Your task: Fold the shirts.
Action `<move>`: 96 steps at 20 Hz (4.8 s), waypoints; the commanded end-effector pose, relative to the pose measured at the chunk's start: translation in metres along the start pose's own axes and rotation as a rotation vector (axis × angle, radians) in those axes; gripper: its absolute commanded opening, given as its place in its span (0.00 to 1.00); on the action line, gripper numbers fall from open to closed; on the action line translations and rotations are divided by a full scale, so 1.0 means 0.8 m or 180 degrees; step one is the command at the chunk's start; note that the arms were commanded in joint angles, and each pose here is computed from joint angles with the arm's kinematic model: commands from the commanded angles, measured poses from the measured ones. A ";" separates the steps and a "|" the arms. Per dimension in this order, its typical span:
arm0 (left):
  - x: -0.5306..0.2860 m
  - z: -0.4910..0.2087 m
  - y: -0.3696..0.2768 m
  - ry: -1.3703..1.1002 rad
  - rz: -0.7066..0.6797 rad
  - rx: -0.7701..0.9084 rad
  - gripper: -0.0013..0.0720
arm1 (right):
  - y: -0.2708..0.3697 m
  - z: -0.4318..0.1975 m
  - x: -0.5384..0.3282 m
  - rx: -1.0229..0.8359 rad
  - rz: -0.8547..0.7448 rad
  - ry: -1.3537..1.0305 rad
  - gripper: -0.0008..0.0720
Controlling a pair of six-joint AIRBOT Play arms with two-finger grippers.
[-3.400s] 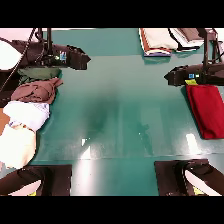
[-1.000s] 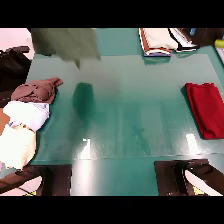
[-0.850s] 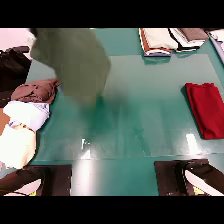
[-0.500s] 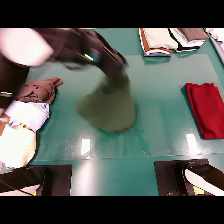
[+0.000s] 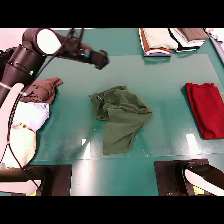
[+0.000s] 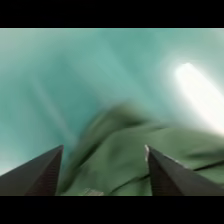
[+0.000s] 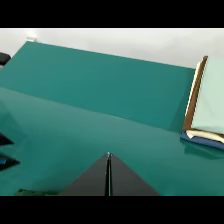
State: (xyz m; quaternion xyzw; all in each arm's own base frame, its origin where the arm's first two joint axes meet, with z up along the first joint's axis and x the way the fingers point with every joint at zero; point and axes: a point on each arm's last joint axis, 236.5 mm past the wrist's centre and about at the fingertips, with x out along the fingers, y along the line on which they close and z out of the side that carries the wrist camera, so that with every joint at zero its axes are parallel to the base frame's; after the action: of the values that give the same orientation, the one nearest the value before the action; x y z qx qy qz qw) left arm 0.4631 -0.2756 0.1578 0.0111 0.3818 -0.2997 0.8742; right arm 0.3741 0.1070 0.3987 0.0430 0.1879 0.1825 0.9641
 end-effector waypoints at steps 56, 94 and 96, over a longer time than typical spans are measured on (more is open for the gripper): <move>-0.269 0.087 0.115 -0.1078 0.1075 0.0155 0.06 | 0.048 -0.387 0.152 0.0661 0.0311 0.1774 0.03; -0.082 -0.217 0.134 0.0180 0.0719 -0.0589 0.06 | -0.143 -0.607 0.022 0.2887 -0.0498 0.3103 0.74; -0.081 -0.216 0.132 0.0175 0.0704 -0.0602 0.06 | -0.139 -0.611 0.032 0.2993 -0.0496 0.2978 0.73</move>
State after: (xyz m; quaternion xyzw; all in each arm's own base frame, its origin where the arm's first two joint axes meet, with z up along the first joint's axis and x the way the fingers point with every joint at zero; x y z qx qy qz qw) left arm 0.3710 -0.1108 0.0567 -0.0177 0.4284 -0.1624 0.8887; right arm 0.2462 0.0108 -0.0712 0.3044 0.6686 0.0142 0.6784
